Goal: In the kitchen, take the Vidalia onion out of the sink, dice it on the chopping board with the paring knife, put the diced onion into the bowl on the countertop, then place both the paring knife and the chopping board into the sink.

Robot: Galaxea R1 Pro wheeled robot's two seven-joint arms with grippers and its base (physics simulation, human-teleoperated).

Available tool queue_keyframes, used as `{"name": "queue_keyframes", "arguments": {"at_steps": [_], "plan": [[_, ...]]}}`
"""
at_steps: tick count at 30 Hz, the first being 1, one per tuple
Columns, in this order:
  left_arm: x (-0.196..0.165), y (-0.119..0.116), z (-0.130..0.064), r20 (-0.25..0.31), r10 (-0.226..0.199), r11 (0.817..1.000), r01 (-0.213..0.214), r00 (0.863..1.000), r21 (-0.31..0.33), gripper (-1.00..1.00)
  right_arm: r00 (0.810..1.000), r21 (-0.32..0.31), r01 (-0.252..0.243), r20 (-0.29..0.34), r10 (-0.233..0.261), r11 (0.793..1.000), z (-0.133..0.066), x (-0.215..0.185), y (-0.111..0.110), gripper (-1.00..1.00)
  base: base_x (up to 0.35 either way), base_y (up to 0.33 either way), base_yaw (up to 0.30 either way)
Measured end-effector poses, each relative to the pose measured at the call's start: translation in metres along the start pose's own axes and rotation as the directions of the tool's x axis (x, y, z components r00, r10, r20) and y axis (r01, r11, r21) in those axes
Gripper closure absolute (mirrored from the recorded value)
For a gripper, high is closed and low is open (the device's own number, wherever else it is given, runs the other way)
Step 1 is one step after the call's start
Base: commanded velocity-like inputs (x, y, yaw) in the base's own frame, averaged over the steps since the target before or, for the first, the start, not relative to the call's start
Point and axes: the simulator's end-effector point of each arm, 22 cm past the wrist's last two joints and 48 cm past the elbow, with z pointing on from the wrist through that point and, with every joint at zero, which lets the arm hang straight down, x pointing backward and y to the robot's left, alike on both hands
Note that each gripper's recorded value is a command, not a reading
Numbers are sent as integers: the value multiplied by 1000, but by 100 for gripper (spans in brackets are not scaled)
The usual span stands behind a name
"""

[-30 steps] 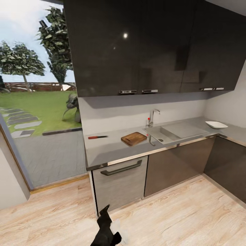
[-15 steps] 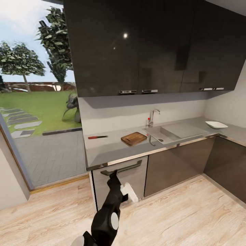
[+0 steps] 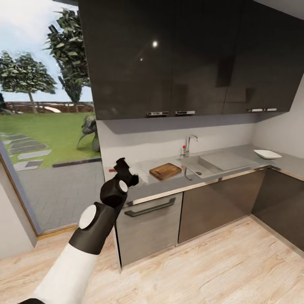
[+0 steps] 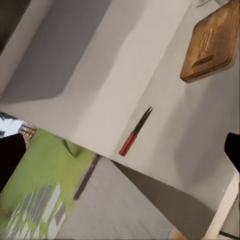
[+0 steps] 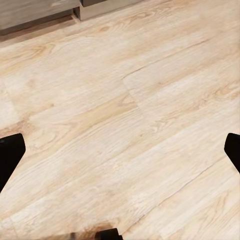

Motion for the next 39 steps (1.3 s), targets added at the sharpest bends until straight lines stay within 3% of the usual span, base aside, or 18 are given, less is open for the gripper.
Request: {"name": "queue_keyframes", "arguments": {"at_steps": [3,6,7,10,14,15,17,18,19,20,23,25,39], "plan": [[-10,16,4,-11,-10,1000,10,1000,13,-100,1000,0,0,0,0,1000,0,0,0,-100,0,0,0],[-13,14,4,-13,-10,999,11,1000,49,-100,1000,0,0,0,0,1000,0,0,0,-100,0,0,0],[-13,7,4,-15,-4,996,6,1000,91,-100,1000,0,0,0,0,1000,0,0,0,-100,0,0,0],[-12,-14,-1,-22,29,979,-24,999,203,-100,1000,0,0,0,0,1000,0,0,0,-100,0,0,0],[-4,-38,-15,-16,125,930,-112,992,349,-100,1000,0,0,0,0,1000,0,0,0,-100,0,0,0],[2,-49,-22,-8,177,897,-158,984,413,-100,1000,0,0,0,0,1000,0,0,0,-100,0,0,0],[8,-61,-30,7,231,855,-206,973,476,-100,1000,1,0,0,0,1000,0,0,0,-100,0,0,0],[13,-71,-38,24,275,811,-246,961,531,-100,1000,1,-1,0,1,1000,0,0,0,-100,0,0,0],[16,-75,-42,35,295,787,-264,955,558,-100,1000,1,-1,0,1,1000,0,0,0,-100,0,0,0],[20,-83,-51,54,327,743,-292,943,602,-100,1000,1,-1,0,1,1000,0,0,0,-100,0,0,0],[26,-91,-63,79,363,683,-323,928,655,-100,1000,1,0,0,0,1000,0,0,0,-100,0,0,0],[28,-92,-66,84,368,671,-327,926,665,-100,1000,1,0,0,0,1000,0,0,0,-100,0,0,0],[20,-74,-69,106,367,699,-349,924,624,-100,1000,1,0,0,0,1000,0,0,0,-100,0,0,0]]}}
